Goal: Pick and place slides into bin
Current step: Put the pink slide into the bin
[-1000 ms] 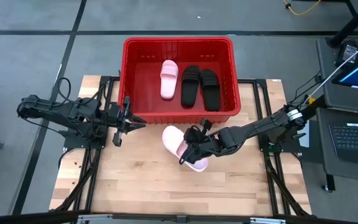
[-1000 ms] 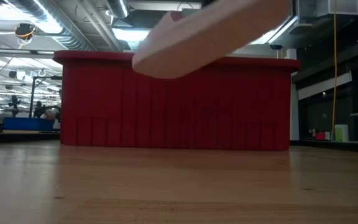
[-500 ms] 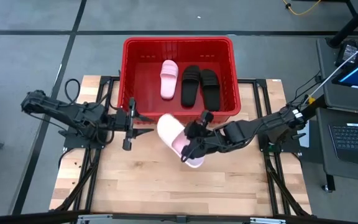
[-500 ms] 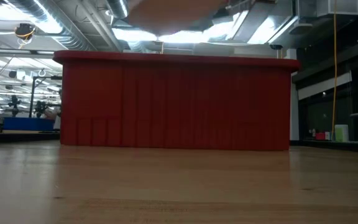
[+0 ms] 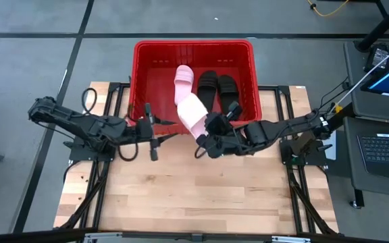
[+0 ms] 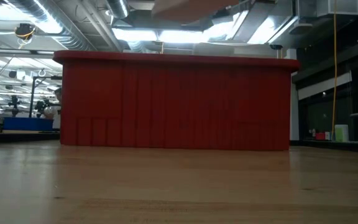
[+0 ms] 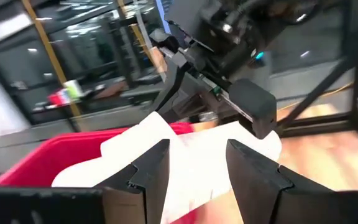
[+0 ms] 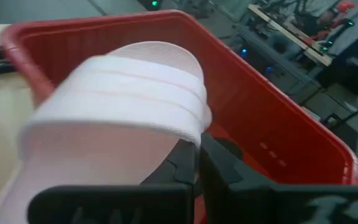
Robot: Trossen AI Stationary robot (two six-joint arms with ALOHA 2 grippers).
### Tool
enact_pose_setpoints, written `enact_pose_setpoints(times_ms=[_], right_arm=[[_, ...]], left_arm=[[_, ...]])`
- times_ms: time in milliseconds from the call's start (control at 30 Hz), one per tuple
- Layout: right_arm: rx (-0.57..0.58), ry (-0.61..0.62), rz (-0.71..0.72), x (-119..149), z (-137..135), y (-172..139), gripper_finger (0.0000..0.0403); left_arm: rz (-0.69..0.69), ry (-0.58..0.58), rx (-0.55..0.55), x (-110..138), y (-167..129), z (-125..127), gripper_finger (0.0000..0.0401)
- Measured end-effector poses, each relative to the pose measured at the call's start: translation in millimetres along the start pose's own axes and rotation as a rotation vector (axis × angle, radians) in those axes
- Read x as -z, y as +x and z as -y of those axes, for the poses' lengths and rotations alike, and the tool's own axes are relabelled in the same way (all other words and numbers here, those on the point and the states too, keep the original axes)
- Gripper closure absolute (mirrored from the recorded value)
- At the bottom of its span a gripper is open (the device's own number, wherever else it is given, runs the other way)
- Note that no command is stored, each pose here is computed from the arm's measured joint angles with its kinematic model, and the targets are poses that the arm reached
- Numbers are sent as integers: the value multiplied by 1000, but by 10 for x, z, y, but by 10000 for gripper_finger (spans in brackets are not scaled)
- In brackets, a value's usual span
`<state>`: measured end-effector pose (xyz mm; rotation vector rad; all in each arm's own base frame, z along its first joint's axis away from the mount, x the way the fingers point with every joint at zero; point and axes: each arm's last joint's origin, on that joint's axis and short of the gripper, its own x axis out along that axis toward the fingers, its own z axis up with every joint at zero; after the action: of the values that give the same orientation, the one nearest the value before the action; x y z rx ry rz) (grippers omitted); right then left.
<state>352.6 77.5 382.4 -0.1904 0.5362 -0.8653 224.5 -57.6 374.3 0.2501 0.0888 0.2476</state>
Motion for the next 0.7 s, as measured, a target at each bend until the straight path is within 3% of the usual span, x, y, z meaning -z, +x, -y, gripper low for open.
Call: enact_pose_setpoints(times_ms=[367, 700], right_arm=[[73, 41, -25, -54, 157, 264, 392], [90, 63, -1, -134, 208, 377, 392]], left_arm=[[-180, 251, -309, -90, 461, 163, 248], [-242, 335, -343, 16, 673, 159, 248]])
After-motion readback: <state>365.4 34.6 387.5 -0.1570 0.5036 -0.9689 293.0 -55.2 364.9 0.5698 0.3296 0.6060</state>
